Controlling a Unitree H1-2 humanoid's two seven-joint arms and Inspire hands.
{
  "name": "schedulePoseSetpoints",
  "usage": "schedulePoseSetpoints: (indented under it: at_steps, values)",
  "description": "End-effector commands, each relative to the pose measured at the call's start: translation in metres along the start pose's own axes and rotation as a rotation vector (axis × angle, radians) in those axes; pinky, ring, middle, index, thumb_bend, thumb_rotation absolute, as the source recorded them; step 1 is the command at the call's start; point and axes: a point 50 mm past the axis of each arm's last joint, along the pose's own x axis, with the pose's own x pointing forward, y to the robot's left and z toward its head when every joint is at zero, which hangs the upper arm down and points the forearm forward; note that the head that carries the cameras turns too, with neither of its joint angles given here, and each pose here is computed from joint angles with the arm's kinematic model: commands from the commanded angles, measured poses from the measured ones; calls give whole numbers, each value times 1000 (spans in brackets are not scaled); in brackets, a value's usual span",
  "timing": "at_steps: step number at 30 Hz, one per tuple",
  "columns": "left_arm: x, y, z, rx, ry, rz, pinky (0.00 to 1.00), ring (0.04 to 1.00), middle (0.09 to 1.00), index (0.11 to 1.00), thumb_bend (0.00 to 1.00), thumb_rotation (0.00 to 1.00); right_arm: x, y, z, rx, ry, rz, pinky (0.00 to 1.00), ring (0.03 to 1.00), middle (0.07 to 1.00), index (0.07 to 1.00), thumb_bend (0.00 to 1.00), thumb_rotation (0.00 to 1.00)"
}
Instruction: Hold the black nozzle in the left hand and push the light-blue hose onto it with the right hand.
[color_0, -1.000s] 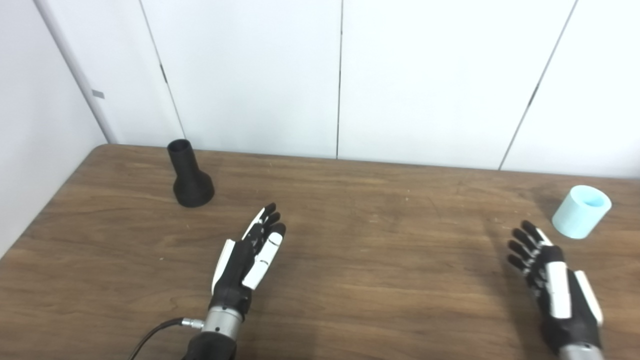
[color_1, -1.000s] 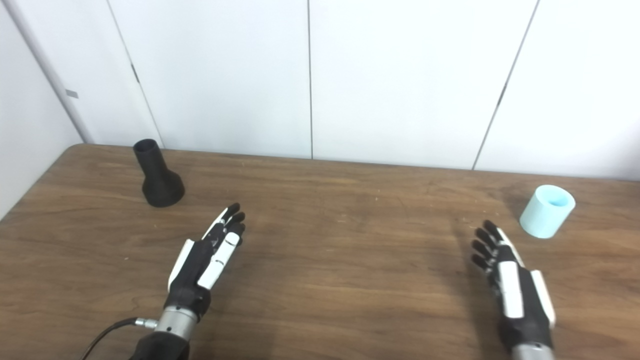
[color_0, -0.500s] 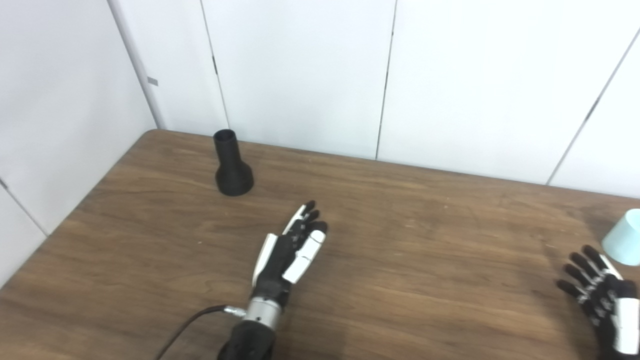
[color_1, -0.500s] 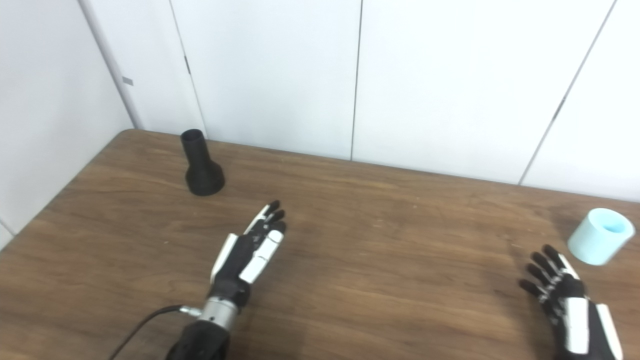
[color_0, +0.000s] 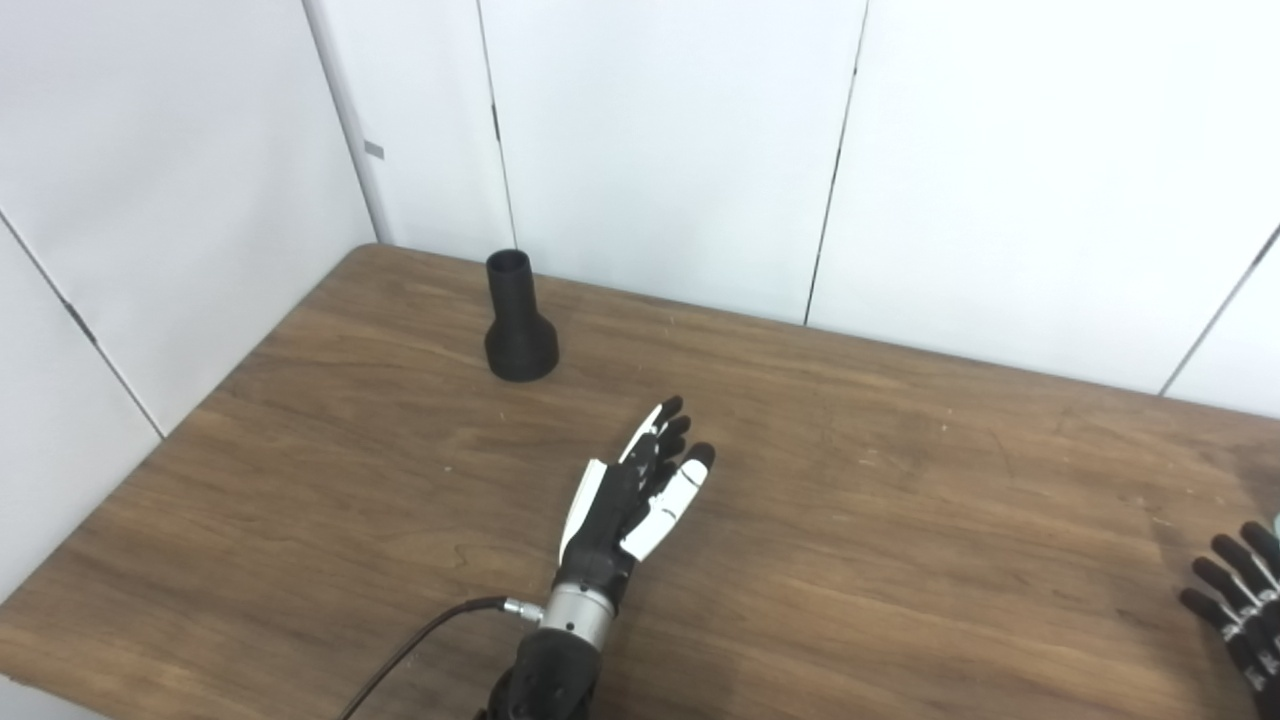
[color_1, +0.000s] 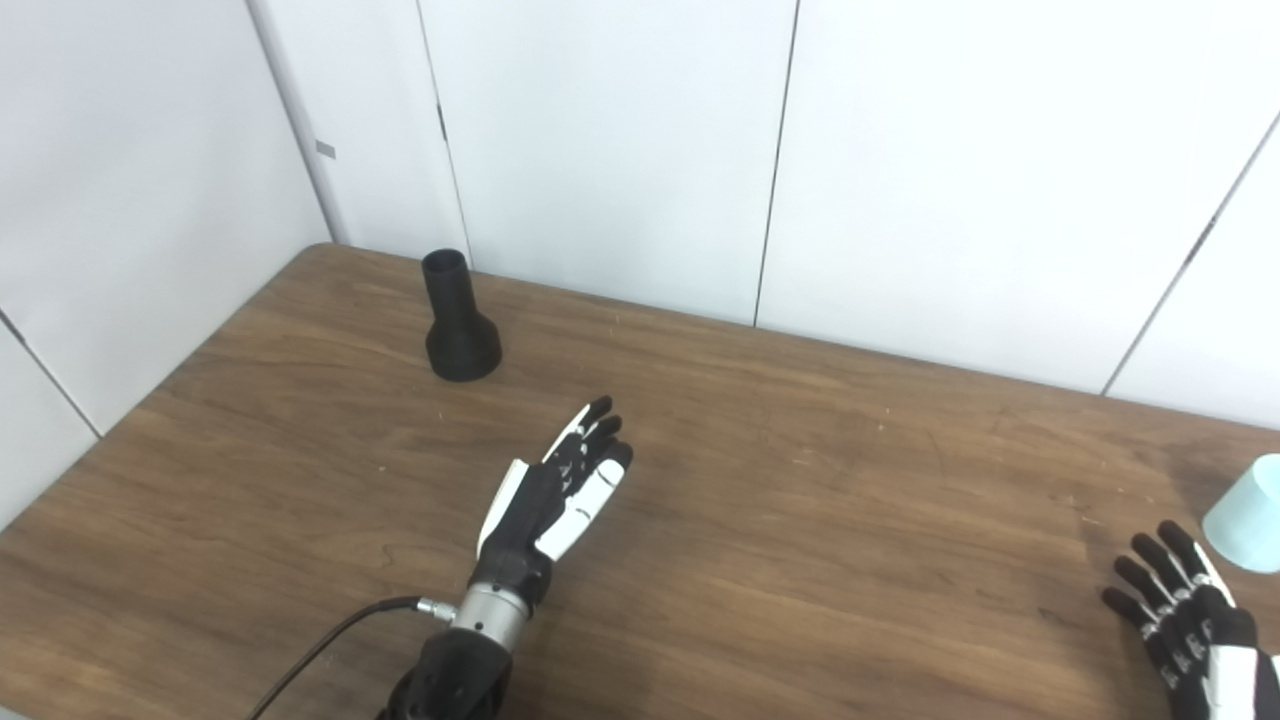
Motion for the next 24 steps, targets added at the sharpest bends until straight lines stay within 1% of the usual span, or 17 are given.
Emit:
schedulePoseSetpoints:
  at_steps: [1, 2, 3, 4, 5, 6, 7, 10, 13, 15, 16, 19, 21, 24]
  values:
    - [10, -2, 15, -3, -69, 20, 897, 928, 919, 902, 447, 571, 3, -15, 4, -29, -9, -26, 832, 883, 906, 942, 579, 1000]
    - [10, -2, 15, 0, -69, 26, 894, 925, 919, 898, 475, 511, 4, -16, 3, -28, -7, -28, 834, 882, 905, 943, 576, 1000]
    - [10, -2, 16, 3, -68, 29, 891, 924, 919, 895, 493, 472, 4, -16, 3, -28, -6, -29, 835, 882, 904, 944, 574, 1000]
    - [10, 0, 17, 14, -70, 42, 891, 923, 919, 895, 499, 459, 4, -15, 2, -28, -4, -30, 835, 882, 904, 944, 574, 1000]
    - [11, 2, 19, 31, -72, 55, 883, 921, 910, 890, 527, 374, 4, -15, 1, -28, -2, -30, 835, 882, 903, 945, 571, 1000]
    - [11, 4, 20, 44, -74, 64, 883, 924, 904, 887, 550, 350, 4, -15, 0, -27, -1, -30, 835, 882, 903, 945, 568, 1000]
    - [12, 7, 22, 67, -80, 80, 883, 925, 900, 885, 565, 336, 4, -15, 0, -28, 3, -32, 835, 882, 903, 946, 567, 1000]
    - [12, 18, 25, 120, -88, 126, 873, 902, 889, 878, 568, 304, 4, -14, -1, -29, 9, -35, 831, 884, 904, 945, 553, 1000]
    - [10, 30, 28, 140, -93, 172, 855, 903, 891, 875, 584, 269, 4, -14, -1, -31, 11, -32, 823, 883, 906, 943, 539, 1000]
    - [9, 37, 29, 155, -96, 198, 861, 891, 885, 872, 600, 185, 4, -13, -2, -36, 12, -29, 823, 884, 906, 944, 535, 1000]
    - [9, 41, 29, 162, -97, 210, 861, 890, 885, 872, 601, 182, 4, -13, -2, -38, 12, -28, 823, 884, 906, 944, 535, 1000]
    - [8, 58, 34, 179, -98, 255, 852, 880, 880, 871, 629, 119, 5, -13, -4, -43, 12, -22, 828, 887, 905, 946, 533, 1000]
    - [8, 70, 38, 187, -97, 287, 857, 879, 879, 872, 649, 98, 6, -13, -5, -43, 12, -17, 831, 889, 906, 947, 529, 1000]
    - [8, 87, 46, 205, -105, 333, 862, 884, 877, 871, 660, 102, 7, -13, -6, -48, 11, -14, 836, 891, 908, 950, 524, 1000]
